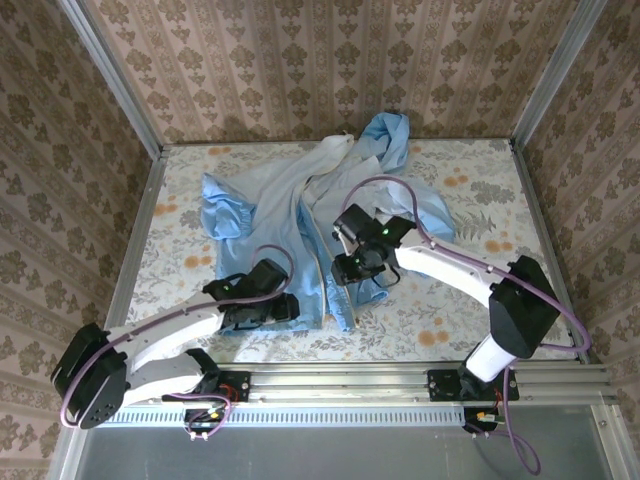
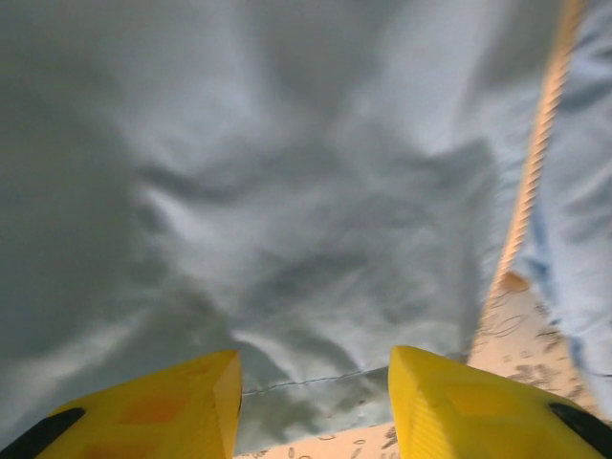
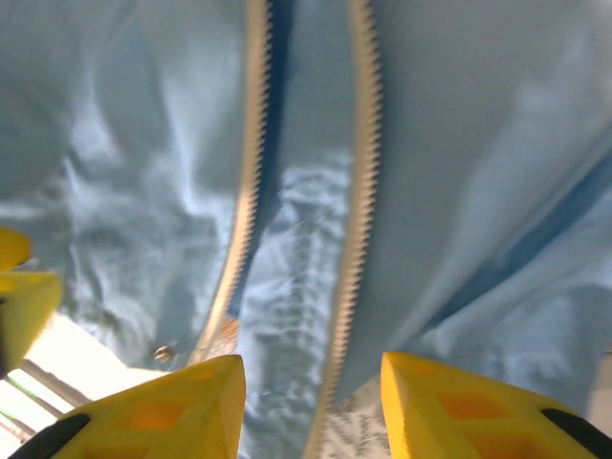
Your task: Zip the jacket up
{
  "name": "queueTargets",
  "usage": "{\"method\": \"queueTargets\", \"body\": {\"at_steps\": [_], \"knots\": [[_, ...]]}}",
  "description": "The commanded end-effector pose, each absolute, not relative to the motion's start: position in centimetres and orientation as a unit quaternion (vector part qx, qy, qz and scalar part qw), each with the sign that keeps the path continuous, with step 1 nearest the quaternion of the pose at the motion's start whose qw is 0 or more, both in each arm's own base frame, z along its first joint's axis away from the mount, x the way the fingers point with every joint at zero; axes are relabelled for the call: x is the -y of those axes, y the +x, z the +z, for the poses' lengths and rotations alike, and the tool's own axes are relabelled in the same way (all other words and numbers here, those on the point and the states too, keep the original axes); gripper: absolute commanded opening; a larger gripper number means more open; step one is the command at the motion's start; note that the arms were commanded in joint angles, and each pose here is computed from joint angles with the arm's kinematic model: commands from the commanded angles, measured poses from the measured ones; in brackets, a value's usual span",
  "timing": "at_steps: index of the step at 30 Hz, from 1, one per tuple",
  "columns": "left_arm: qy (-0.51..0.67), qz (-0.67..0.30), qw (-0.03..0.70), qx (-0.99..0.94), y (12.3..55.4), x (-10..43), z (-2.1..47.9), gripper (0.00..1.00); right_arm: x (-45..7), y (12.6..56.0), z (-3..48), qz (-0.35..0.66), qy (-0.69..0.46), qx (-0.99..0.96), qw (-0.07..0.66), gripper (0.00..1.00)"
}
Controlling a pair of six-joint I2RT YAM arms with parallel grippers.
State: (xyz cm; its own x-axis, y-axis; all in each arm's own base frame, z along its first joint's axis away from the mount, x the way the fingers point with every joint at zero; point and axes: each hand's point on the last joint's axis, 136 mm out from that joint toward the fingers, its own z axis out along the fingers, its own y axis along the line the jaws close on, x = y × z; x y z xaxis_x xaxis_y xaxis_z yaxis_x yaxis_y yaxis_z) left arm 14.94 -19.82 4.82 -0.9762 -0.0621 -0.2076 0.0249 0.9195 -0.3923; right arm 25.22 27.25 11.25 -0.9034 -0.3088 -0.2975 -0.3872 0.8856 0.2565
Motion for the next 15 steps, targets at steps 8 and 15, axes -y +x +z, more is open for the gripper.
{"method": "queueTargets", "body": {"at_steps": [8,15], "knots": [[-0.055,-0.196,0.095,-0.974,14.1,19.4,1.0,0.41,-30.7,23.8,8.5,0.217,-0.131,-0.963,0.088,0.32],[-0.082,-0.187,0.081,-0.976,13.1,18.2,-1.6,0.39,-31.5,23.6,7.3,0.218,-0.131,-0.964,0.08,0.32]]}}
